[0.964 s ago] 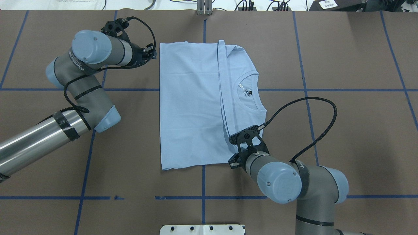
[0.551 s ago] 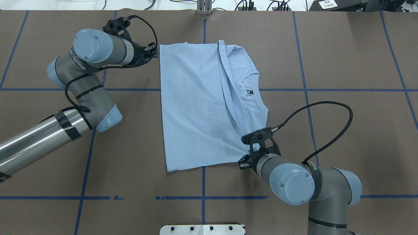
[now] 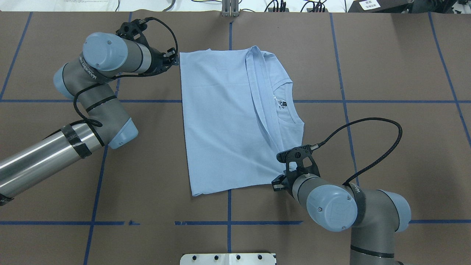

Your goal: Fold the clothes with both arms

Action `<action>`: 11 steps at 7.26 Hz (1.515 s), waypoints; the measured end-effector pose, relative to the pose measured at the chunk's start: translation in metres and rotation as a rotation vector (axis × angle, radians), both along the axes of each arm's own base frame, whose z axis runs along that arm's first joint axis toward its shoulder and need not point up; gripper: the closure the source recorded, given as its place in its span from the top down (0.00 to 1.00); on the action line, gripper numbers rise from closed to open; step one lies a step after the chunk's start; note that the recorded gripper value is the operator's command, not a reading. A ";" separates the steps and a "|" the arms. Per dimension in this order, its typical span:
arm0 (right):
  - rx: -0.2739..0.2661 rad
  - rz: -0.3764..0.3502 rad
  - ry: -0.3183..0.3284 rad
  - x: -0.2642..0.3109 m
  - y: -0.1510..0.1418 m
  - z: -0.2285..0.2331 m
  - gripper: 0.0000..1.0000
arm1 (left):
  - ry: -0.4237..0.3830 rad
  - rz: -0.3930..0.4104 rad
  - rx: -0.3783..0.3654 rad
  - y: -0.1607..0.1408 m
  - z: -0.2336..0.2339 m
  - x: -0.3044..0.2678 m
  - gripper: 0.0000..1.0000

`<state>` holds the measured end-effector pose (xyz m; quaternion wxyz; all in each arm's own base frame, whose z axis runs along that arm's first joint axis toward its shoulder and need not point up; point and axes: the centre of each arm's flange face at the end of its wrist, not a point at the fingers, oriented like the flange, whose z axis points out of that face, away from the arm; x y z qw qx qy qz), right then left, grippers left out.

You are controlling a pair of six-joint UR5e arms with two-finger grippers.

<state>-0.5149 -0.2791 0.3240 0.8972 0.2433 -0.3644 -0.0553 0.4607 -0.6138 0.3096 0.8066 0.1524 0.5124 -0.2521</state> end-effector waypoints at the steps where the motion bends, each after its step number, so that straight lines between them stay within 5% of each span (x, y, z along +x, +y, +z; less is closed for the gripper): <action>1: -0.010 -0.008 -0.002 0.003 0.001 0.002 0.37 | 0.000 0.000 0.000 0.000 0.000 0.000 0.51; 3: -0.033 -0.001 -0.005 0.012 0.004 0.008 0.41 | 0.000 0.000 0.001 0.000 -0.001 0.000 0.51; 5: -0.084 0.048 -0.059 0.019 0.007 -0.001 0.59 | 0.011 -0.001 0.009 0.002 -0.007 -0.002 0.51; 8: -0.353 0.288 -0.247 0.016 0.008 -0.019 0.65 | 0.032 -0.001 0.023 0.008 -0.019 -0.006 0.51; 11: -0.468 0.445 -0.288 0.008 -0.014 -0.006 0.76 | 0.032 0.002 0.021 0.010 -0.018 -0.006 0.51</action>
